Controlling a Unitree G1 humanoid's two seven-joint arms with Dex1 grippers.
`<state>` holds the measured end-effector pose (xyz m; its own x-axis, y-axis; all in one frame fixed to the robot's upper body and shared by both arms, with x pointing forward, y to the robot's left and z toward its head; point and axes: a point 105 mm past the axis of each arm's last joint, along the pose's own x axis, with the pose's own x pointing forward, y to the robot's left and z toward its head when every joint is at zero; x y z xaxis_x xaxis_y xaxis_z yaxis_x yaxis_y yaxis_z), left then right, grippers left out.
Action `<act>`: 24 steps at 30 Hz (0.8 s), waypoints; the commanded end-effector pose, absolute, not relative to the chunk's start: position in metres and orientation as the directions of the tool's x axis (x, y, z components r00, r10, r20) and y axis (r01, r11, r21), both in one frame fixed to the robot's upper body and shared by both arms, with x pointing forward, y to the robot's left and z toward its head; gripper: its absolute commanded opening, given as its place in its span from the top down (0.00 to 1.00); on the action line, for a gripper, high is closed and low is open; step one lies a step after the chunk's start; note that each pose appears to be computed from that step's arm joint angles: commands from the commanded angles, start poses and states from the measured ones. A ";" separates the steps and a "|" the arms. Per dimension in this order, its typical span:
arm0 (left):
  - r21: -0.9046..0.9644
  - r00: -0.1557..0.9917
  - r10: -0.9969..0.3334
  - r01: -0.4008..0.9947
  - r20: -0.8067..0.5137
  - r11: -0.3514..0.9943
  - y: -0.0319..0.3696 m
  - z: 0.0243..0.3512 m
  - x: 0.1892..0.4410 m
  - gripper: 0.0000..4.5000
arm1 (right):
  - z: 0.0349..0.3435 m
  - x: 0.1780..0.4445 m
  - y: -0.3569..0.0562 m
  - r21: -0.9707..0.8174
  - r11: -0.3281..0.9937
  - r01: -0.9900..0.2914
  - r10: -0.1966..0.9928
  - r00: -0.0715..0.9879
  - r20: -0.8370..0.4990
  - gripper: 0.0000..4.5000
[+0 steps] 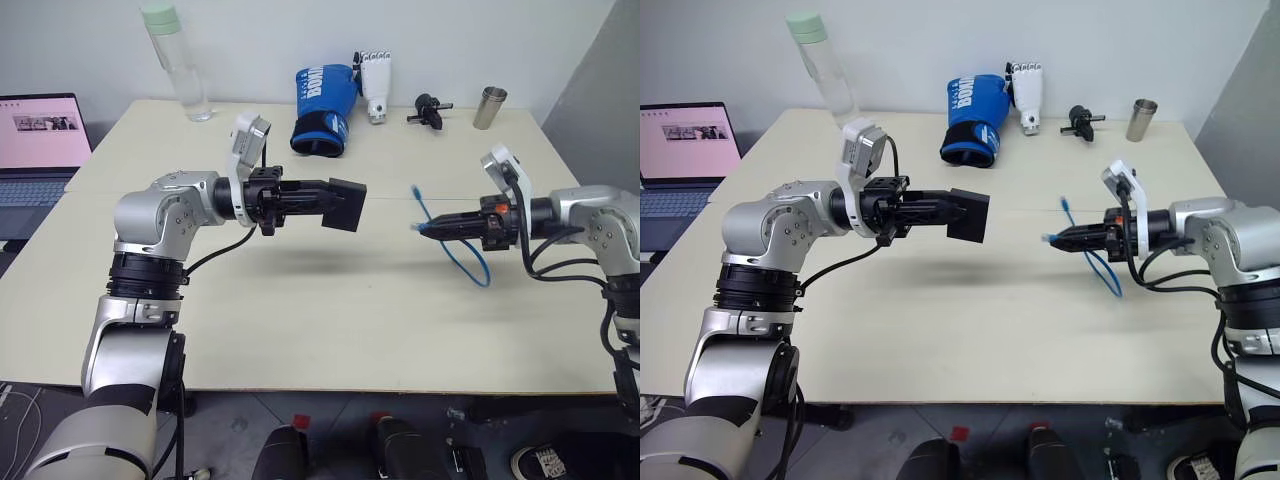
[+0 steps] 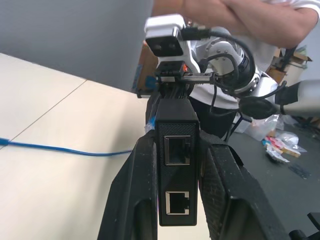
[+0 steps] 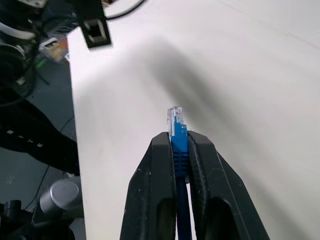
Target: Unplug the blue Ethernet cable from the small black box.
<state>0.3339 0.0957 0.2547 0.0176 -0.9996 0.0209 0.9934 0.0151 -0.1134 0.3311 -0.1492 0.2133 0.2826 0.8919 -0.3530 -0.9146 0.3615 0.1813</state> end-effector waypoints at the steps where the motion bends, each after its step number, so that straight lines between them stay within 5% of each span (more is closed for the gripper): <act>1: -0.065 0.004 -0.999 0.998 0.035 0.002 0.095 0.266 0.330 0.83 | 0.201 0.349 -0.142 0.001 0.449 -0.893 0.822 0.413 -0.392 0.98; 4: -0.064 0.009 -0.999 0.998 0.037 0.007 0.094 0.266 0.330 0.83 | 0.177 0.365 -0.132 -0.096 0.559 -0.824 0.734 0.546 -0.404 0.98; 12: -0.063 0.014 -0.999 0.998 0.039 0.012 0.093 0.266 0.330 0.83 | 0.108 0.342 -0.116 -0.252 0.501 -0.828 0.671 0.555 -0.491 0.98; 18: -0.063 0.021 -0.999 0.998 0.042 0.019 0.094 0.266 0.330 0.83 | 0.105 0.339 -0.121 -0.236 0.512 -0.826 0.672 0.556 -0.489 0.61; 24: -0.061 0.027 -0.999 0.998 0.043 0.024 0.096 0.266 0.331 0.83 | 0.136 0.330 -0.119 -0.163 0.485 -0.859 0.738 0.503 -0.450 0.29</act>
<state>0.3360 0.0947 0.2533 0.0420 -0.9989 0.0216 0.9925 0.0392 -0.1159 0.3330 -0.1219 0.1046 0.5067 0.6938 -0.5118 -0.8485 0.5066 -0.1533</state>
